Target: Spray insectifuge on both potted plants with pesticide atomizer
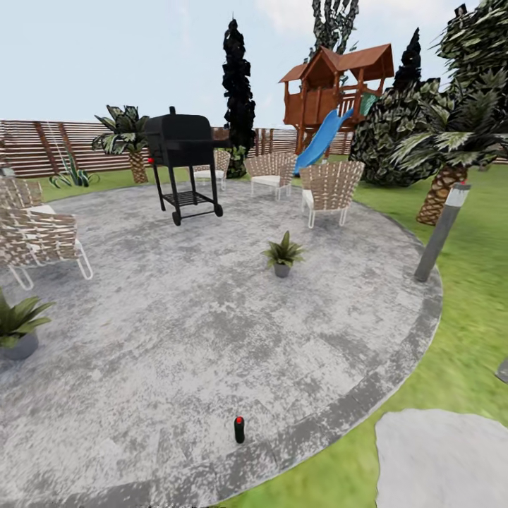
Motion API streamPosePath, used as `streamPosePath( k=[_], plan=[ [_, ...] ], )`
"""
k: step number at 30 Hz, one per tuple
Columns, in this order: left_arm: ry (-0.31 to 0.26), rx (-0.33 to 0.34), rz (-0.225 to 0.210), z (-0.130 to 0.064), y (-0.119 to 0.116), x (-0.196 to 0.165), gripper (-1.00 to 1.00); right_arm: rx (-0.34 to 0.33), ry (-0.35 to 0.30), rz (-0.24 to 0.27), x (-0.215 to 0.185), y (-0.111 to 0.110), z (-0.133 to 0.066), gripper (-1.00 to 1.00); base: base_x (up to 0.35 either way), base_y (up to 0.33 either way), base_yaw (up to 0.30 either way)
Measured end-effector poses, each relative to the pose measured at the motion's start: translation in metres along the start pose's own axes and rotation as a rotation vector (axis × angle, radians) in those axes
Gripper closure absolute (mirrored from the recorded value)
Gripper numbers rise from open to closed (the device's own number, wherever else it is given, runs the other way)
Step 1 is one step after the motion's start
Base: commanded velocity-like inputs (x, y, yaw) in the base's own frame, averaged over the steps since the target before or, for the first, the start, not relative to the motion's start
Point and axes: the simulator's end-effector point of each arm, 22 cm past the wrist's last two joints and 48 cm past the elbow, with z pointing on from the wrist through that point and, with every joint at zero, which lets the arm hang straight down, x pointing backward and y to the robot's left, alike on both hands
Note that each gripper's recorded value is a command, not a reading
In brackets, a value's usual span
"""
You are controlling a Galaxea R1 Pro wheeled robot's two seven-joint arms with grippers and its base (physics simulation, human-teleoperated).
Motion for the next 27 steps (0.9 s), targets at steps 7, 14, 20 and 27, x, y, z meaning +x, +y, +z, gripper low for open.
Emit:
streamPosePath(
  k=[7,14,20,27],
  plan=[
    [0.0,0.0,0.0,0.0,0.0001,0.0,-1.0,-0.001,0.0,-0.001,0.0,0.0003,0.0,-1.0,0.0,-0.269,0.277],
    [0.0,0.0,0.0,0.0,0.0001,-0.0002,-1.0,-0.001,0.0,0.0,0.0,0.0002,0.0,-1.0,0.0,-0.269,0.277],
    [0.0,0.0,0.0,0.0,0.0001,-0.0002,-1.0,-0.001,0.0,0.0,0.0,0.0002,0.0,-1.0,0.0,-0.269,0.277],
    [0.0,-0.001,-0.001,0.0,0.0003,-0.0002,-1.0,0.0,0.0,0.0,0.0,0.0002,0.0,-1.0,0.0,-0.27,0.277]
  ],
)
